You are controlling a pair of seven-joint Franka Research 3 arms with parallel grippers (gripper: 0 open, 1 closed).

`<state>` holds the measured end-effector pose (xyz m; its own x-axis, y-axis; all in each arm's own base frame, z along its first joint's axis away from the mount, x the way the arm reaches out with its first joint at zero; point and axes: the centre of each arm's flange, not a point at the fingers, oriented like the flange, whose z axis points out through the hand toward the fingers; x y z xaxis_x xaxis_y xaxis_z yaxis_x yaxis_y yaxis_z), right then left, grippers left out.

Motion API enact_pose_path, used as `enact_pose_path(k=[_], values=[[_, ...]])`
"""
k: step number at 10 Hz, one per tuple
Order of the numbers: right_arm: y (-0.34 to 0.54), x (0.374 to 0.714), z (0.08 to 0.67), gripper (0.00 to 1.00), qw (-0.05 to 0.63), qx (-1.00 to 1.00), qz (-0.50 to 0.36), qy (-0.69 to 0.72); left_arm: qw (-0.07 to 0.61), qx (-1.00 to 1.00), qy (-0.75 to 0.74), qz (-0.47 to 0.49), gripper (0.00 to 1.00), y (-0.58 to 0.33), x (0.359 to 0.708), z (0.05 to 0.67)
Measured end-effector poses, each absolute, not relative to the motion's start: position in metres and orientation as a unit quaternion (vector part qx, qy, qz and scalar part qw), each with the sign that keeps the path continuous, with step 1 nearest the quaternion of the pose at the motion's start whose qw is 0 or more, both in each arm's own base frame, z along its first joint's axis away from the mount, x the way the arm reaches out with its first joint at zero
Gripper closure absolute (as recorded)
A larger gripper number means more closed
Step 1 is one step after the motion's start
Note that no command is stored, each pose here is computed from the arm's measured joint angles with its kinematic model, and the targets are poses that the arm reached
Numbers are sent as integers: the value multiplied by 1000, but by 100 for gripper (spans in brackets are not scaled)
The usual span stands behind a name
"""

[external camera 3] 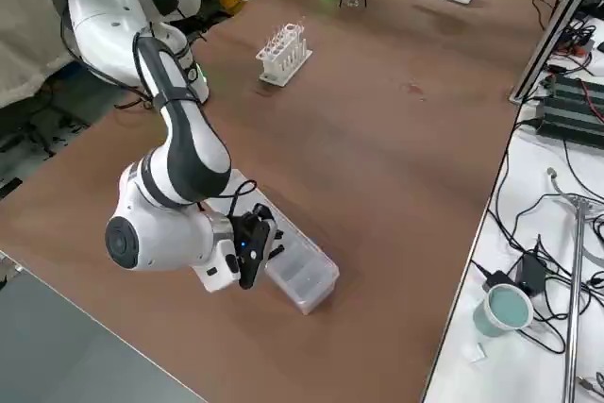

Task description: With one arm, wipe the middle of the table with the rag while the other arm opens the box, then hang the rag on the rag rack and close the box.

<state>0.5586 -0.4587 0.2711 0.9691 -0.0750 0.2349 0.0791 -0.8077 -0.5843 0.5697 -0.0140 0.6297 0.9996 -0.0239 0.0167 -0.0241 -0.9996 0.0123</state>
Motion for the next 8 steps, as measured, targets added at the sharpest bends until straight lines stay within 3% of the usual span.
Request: enact_pose_path(k=[6, 8], values=[[-437, 582, 274, 91, 289, -950, -118, -27, 6, 1000, -12, 8, 1, -14, 570, 630], [-410, 602, 328, 82, 252, -962, -90, -52, 6, 1000, -12, 8, 1, -14, 570, 630]])
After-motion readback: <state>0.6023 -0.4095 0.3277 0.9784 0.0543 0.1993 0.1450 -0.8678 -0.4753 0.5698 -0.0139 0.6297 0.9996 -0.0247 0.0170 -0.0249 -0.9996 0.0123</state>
